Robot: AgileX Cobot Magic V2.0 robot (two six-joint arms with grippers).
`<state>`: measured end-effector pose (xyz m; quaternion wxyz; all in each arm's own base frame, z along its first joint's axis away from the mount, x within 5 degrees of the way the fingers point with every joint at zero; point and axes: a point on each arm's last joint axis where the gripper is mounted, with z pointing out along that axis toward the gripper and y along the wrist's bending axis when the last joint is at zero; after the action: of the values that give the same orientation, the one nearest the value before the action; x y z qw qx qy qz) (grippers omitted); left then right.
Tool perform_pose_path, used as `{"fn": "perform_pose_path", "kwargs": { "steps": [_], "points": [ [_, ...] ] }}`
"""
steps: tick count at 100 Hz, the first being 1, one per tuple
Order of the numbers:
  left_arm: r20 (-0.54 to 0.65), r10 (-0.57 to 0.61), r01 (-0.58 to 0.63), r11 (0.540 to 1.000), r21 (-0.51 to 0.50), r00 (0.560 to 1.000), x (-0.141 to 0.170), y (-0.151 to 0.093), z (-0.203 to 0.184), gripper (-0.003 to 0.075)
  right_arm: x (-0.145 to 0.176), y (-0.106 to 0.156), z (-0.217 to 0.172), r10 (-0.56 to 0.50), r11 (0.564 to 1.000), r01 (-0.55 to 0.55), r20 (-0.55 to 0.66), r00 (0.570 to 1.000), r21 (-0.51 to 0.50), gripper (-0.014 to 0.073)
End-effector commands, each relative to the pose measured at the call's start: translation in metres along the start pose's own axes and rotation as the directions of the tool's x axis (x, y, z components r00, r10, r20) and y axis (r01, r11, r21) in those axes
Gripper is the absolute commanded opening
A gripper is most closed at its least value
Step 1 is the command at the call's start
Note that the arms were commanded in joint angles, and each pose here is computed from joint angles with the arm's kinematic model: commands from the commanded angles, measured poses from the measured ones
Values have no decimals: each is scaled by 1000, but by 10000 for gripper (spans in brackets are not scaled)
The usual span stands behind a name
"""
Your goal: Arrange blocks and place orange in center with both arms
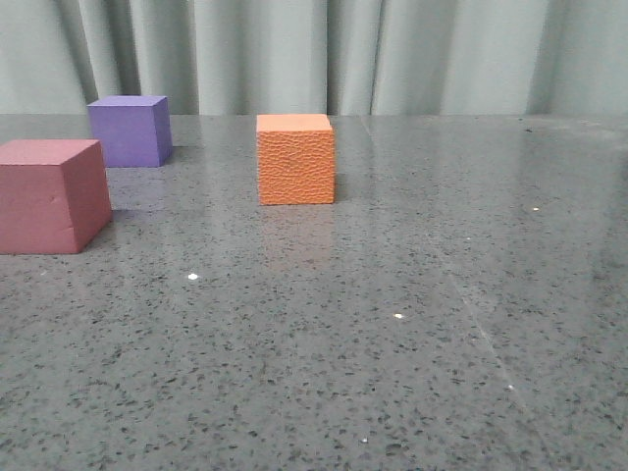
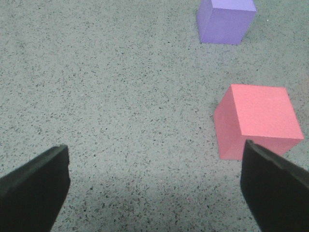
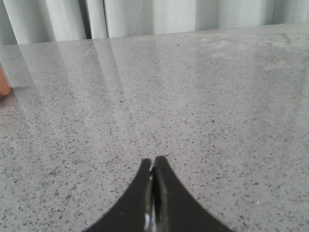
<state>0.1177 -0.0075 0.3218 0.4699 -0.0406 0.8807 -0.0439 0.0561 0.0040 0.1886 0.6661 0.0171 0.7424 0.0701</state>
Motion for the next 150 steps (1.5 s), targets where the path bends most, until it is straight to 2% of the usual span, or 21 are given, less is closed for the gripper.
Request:
{"fn": "perform_pose_path", "kwargs": {
  "steps": [1,26,46,60,81,102,122,134,140,150],
  "points": [
    [112,-28,23,999,44,993,-20,-5,-9,681,-13,2,-3,-7,1000,9,119,993,-17,-120],
    [174,-70,38,983,181,982,-53,-21,-27,681,-13,2,-3,-7,1000,9,119,993,-17,-120],
    [146,-103,53,948,315,984,-80,-39,-14,681,-13,2,-3,-7,1000,9,119,993,-17,-120],
    [108,-75,25,913,406,991,-93,-63,7,680,-13,2,-3,-7,1000,9,119,993,-17,-120],
    [68,-30,-9,860,509,997,-105,-120,45,670,-13,2,-3,-7,1000,9,119,993,-17,-120],
    [-6,41,-32,855,517,999,-106,-178,86,669,-13,2,-3,-7,1000,9,119,993,-17,-120],
    [-37,77,-51,884,465,996,-105,-223,116,668,-13,2,-3,-7,1000,9,119,993,-17,-120],
    [-22,92,-77,924,373,996,-105,-241,128,649,-13,2,-3,-7,1000,9,119,993,-17,-120],
    [9,108,-106,953,283,994,-107,-244,133,649,-13,2,-3,-7,1000,9,119,993,-17,-120],
    [36,133,-138,969,203,990,-108,-249,136,650,-13,2,-3,-7,1000,9,119,993,-17,-120]
  ]
}}
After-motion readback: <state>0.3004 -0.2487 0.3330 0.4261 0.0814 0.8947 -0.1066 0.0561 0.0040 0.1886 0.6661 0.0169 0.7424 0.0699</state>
